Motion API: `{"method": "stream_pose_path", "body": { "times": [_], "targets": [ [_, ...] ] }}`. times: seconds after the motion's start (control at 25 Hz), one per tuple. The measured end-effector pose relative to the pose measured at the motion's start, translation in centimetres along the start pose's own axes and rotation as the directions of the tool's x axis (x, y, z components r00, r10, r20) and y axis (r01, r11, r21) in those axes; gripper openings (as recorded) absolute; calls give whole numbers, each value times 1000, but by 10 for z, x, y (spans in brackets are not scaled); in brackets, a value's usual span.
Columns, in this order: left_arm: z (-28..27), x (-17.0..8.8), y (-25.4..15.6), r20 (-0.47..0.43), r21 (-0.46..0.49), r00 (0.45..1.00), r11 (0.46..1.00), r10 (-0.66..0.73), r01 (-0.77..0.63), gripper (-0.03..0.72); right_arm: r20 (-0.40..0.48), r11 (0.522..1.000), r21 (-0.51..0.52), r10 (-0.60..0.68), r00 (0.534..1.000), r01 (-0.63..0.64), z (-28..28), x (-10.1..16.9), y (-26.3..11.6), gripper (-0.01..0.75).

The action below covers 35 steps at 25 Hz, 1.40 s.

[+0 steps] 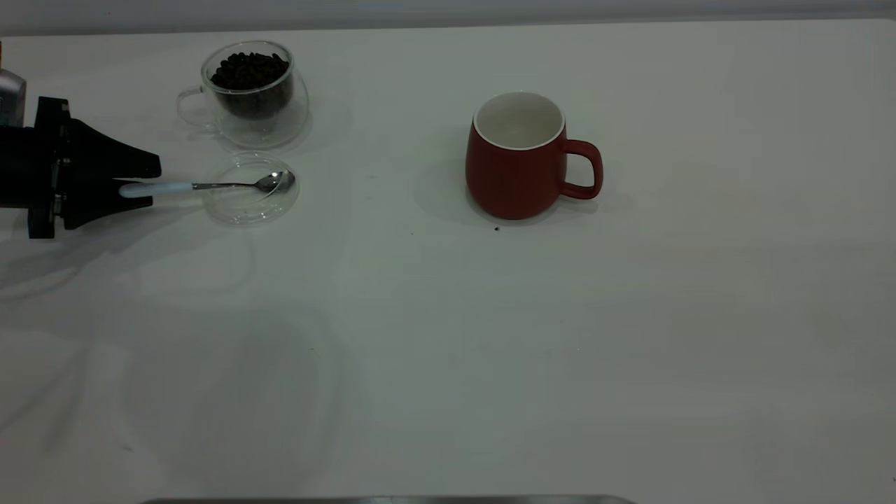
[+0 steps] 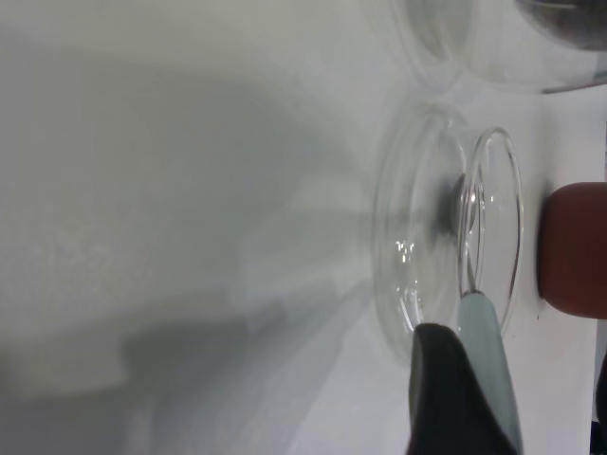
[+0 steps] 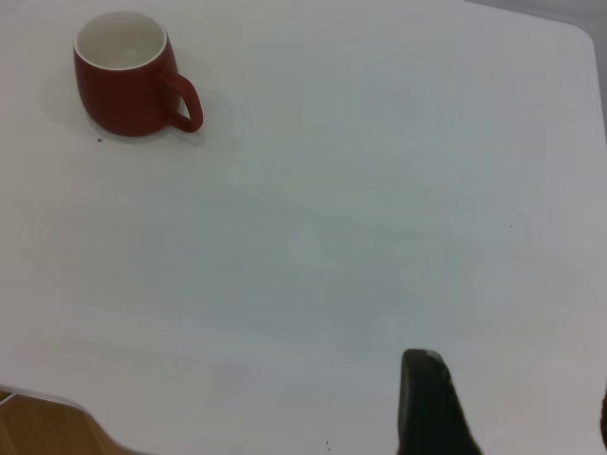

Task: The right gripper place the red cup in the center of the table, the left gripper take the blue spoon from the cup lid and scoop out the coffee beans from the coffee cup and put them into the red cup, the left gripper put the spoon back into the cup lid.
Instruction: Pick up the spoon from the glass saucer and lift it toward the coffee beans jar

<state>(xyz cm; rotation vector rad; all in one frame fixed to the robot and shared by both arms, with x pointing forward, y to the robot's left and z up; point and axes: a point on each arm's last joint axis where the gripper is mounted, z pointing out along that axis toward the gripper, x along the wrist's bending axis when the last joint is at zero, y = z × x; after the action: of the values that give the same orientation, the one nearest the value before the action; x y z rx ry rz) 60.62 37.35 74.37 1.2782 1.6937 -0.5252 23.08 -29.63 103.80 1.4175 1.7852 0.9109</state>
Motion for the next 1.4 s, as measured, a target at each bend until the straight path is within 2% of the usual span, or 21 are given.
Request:
{"method": "stream_pose_path", "body": {
  "times": [0.16, 0.4, 0.52, 0.96, 1.16, 1.4],
  "targets": [
    [1, -1, 0, 4, 3, 1000, 1000, 2, -2, 365, 0, 1000, 0, 0, 1000, 0, 0, 0, 0, 459],
    [1, -3, -1, 25, 6, 1000, 1000, 2, -2, 190, 0, 1000, 0, 0, 1000, 0, 0, 0, 0, 459],
    [1, -4, -1, 39, 8, 999, 1000, 2, -2, 144, 0, 1000, 0, 0, 1000, 0, 0, 0, 0, 459],
    [1, -5, -1, 52, 12, 999, 1000, -14, 13, 125, 0, 1000, 0, 0, 1000, 0, 0, 0, 0, 459],
    [1, -8, -2, 87, 21, 996, 999, -37, 35, 124, 0, 1000, 0, 0, 1000, 0, 0, 0, 0, 459],
    [-9, -3, -2, 87, 22, 992, 995, -95, 93, 124, 0, 1000, 0, 0, 1000, 0, 0, 0, 0, 459]
  ]
}}
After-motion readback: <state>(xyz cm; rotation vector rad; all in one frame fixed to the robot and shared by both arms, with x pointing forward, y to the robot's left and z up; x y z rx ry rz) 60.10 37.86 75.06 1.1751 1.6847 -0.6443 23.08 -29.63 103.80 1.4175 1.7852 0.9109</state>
